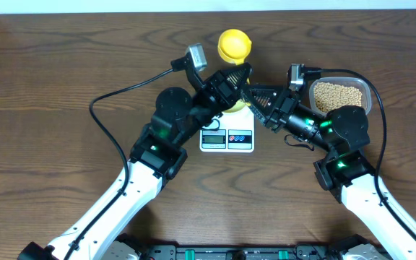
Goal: Scoop item into bowl and weigh 50g on scale
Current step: 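Close the right gripper on the scoop handle beside the left gripper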
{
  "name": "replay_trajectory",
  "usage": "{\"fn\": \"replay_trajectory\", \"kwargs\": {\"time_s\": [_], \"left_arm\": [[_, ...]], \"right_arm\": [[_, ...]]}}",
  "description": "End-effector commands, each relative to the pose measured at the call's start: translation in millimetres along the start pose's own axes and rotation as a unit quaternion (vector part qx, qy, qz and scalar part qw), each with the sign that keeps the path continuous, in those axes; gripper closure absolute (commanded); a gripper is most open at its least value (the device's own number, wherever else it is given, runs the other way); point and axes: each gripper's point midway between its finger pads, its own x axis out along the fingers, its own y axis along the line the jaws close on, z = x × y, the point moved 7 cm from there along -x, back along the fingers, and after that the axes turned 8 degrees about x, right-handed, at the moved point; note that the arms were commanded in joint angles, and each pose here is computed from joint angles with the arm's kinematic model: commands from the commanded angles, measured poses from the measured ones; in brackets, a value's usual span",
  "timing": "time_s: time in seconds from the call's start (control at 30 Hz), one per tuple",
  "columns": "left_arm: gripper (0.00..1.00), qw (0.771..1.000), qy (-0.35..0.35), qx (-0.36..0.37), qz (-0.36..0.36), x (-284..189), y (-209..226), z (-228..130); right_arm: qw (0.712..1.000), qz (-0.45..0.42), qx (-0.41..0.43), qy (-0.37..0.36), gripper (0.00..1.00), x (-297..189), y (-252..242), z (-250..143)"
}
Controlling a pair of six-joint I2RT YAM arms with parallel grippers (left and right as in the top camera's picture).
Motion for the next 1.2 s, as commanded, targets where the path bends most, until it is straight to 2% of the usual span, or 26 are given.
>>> {"fn": "replay_trajectory", "kwargs": {"time_s": [0.0,0.5,0.67,0.93,1.17], "left_arm": [[0.93,1.0,-0.003,0.002,-0.008,1.6,-5.7,0.9],[0.93,1.0,-0.006,0.002,-0.006,1.6,-5.4,1.5],[0.93,1.0,-0.015,0.002,-0.001,1.5,-4.2,3.3],[0.93,1.0,-0.023,0.003,0.004,1.4,-3.2,5.0],[0.93,0.999,-0.037,0.015,0.013,1.2,-1.4,7.9]], "right_arm": [[1.0,0.005,-0.008,0.004,0.67,4.0,3.9,-3.8],[1.0,0.001,-0.015,0.004,0.81,4.0,2.7,-3.6],[1.0,0.001,-0.015,0.004,0.8,4.0,2.5,-3.7],[1.0,0.0,-0.014,0.004,0.72,4.0,2.3,-3.6],[1.0,0.001,-0.014,0.001,0.73,3.9,2.4,-3.0]]}}
